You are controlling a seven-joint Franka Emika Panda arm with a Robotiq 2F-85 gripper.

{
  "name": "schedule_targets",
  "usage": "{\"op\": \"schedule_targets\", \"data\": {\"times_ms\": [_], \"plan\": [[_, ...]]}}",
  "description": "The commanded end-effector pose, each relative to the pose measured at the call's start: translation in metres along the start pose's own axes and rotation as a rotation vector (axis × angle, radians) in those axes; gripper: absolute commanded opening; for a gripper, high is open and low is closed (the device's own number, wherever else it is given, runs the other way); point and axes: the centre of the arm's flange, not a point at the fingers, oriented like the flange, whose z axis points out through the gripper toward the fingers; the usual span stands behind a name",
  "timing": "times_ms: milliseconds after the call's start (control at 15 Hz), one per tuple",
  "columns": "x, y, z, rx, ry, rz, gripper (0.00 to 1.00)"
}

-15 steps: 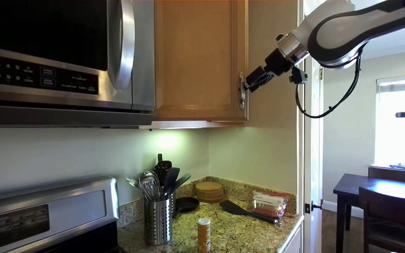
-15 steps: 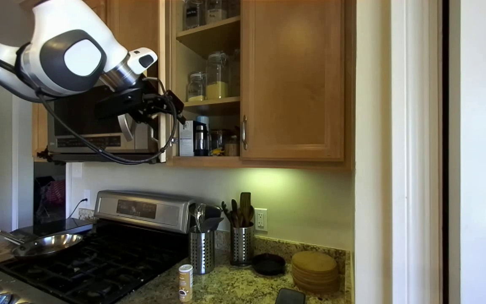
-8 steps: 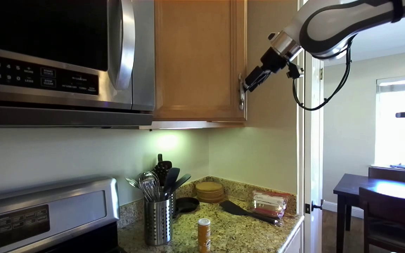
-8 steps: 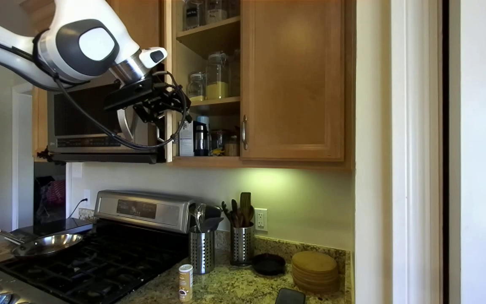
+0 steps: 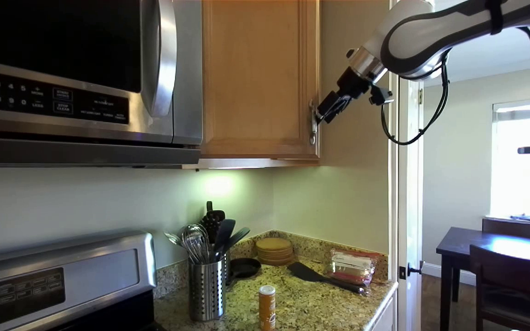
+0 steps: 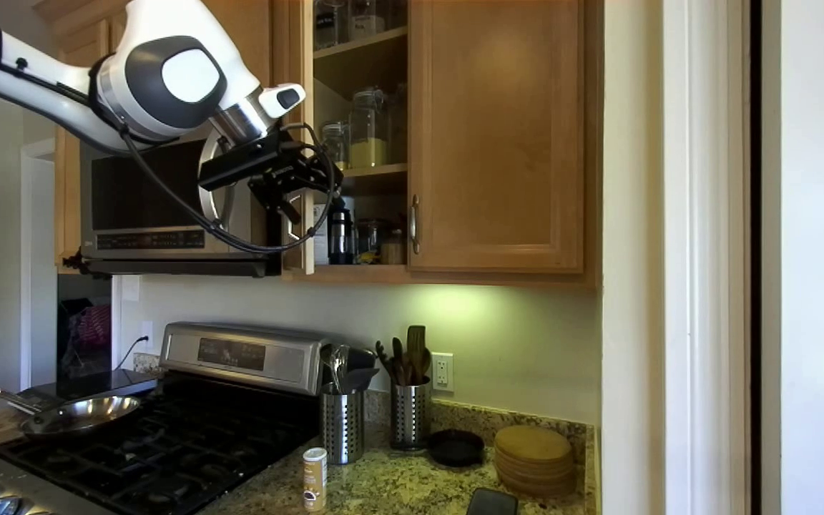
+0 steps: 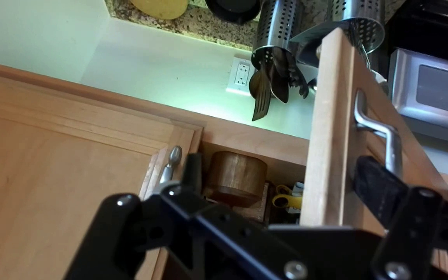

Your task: Open the top left cabinet door then remove the brown bottle out of the cabinet and close the left cabinet door

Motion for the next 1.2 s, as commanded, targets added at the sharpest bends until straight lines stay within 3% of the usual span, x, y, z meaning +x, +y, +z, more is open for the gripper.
{"op": "schedule_targets", "data": {"times_ms": [0, 333, 667, 733, 867, 1133], "plan": [[-0.002, 0.000, 0.004, -0.001, -0.012, -0.002, 1.00], [-0.010, 0.014, 0.003, -0.046, -0.029, -0.047, 1.00], [-0.023, 0.050, -0.004, -0.160, -0.056, -0.127, 1.00], [-0.026, 0.054, -0.008, -0.161, -0.064, -0.127, 0.75], [-0.032, 0.055, -0.018, -0.108, -0.079, -0.122, 0.67], [-0.026, 0.039, -0.032, -0.032, -0.054, -0.085, 0.39]]}}
